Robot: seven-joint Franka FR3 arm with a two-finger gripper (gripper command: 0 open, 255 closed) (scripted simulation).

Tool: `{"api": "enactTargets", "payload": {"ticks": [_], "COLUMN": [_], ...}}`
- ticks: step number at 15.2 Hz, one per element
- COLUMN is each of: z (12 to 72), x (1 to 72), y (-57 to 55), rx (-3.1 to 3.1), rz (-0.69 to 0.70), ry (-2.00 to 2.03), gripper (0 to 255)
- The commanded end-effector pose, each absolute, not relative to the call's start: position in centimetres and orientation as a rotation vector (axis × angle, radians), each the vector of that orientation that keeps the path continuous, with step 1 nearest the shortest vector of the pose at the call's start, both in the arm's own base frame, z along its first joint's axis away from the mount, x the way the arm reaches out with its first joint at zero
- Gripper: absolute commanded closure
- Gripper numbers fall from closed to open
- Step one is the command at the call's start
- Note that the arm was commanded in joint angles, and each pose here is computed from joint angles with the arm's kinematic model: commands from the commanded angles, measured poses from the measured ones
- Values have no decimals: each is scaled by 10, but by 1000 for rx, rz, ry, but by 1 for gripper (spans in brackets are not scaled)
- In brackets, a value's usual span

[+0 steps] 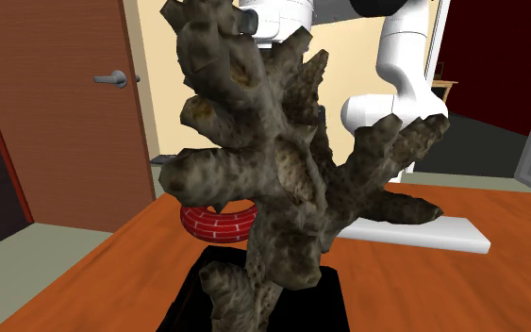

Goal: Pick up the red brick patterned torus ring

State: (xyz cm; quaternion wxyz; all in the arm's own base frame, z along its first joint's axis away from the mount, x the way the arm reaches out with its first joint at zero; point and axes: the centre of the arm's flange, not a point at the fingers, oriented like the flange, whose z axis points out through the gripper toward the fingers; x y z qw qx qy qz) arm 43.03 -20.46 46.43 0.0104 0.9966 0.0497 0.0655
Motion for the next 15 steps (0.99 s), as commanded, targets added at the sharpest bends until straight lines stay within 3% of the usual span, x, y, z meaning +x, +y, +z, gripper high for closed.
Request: {"api": "enactTargets", "payload": {"ticks": [1, 8, 9, 15], "z": [455, 426, 426, 426], "x": [434, 434, 434, 434], "y": [-208, -208, -209, -209], "rx": [3109, 3109, 3109, 3109], "rz": [212, 212, 212, 212], "ry": [153, 153, 154, 154], "gripper": [0, 0, 255, 255]}}
